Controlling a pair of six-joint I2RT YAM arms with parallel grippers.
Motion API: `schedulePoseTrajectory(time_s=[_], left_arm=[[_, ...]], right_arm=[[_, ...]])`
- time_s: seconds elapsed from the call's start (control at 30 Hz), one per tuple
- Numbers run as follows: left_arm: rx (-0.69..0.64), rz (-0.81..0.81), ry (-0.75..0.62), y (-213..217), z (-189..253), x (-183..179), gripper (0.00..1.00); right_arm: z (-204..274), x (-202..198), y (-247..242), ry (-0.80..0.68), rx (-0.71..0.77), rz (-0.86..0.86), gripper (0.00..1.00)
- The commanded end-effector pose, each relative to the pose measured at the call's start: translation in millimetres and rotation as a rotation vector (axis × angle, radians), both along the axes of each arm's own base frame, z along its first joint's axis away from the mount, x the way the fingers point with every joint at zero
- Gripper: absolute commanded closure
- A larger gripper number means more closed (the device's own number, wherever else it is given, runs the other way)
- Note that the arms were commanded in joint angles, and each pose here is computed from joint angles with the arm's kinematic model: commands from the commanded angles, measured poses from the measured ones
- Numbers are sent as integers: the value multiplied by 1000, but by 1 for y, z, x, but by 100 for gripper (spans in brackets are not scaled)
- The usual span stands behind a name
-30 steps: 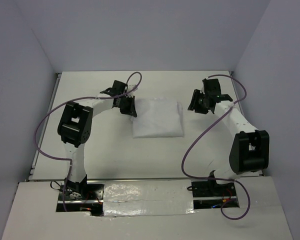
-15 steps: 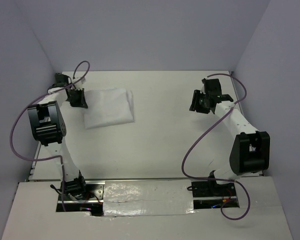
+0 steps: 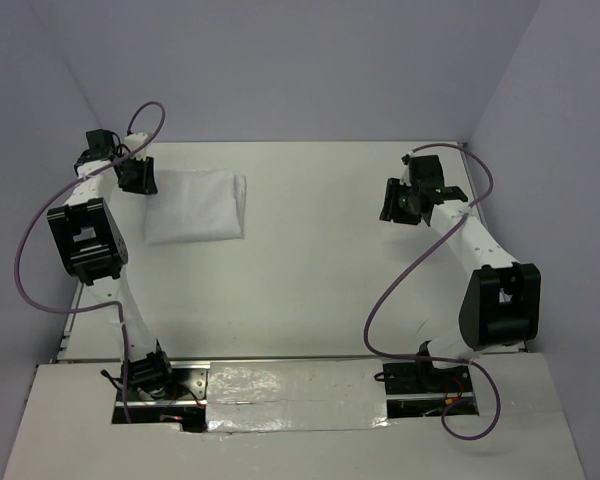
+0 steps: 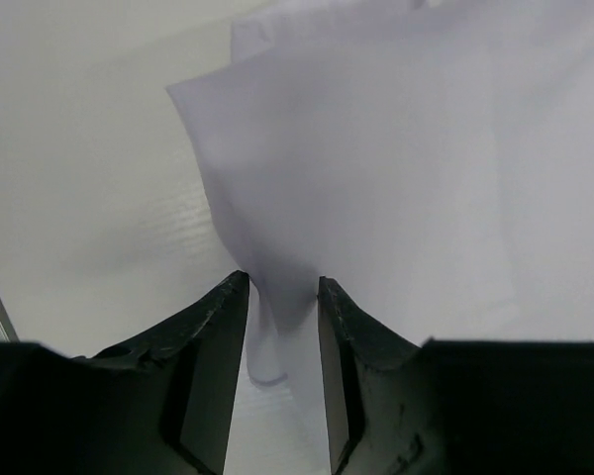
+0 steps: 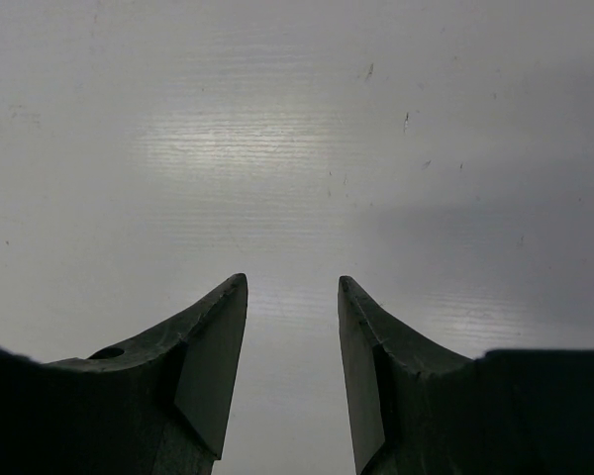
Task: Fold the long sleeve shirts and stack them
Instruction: Neatly place the folded shirt to the corner
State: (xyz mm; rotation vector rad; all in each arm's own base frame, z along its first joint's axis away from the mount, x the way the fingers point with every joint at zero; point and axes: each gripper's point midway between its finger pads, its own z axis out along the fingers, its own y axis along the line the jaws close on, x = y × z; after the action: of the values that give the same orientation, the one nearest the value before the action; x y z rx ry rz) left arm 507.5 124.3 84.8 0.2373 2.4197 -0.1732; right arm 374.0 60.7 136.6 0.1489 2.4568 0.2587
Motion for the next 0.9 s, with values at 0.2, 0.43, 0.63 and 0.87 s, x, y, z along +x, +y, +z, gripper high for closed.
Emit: schedulePoseTrajectory(time_s=[0.2, 0.43, 0.63, 0.87], left_arm=[[39, 32, -77, 12, 18, 30, 42], [84, 96, -236, 2, 129, 20, 21], [106, 149, -66, -8, 120, -56, 20], [91, 360, 139, 7, 26, -176, 22]], right_arm=[[28, 2, -4, -63, -15, 16, 49], [52, 4, -5, -176, 41, -37, 0], [72, -3, -14, -301, 51, -103, 0], [57, -15, -18, -310, 45, -123, 0]])
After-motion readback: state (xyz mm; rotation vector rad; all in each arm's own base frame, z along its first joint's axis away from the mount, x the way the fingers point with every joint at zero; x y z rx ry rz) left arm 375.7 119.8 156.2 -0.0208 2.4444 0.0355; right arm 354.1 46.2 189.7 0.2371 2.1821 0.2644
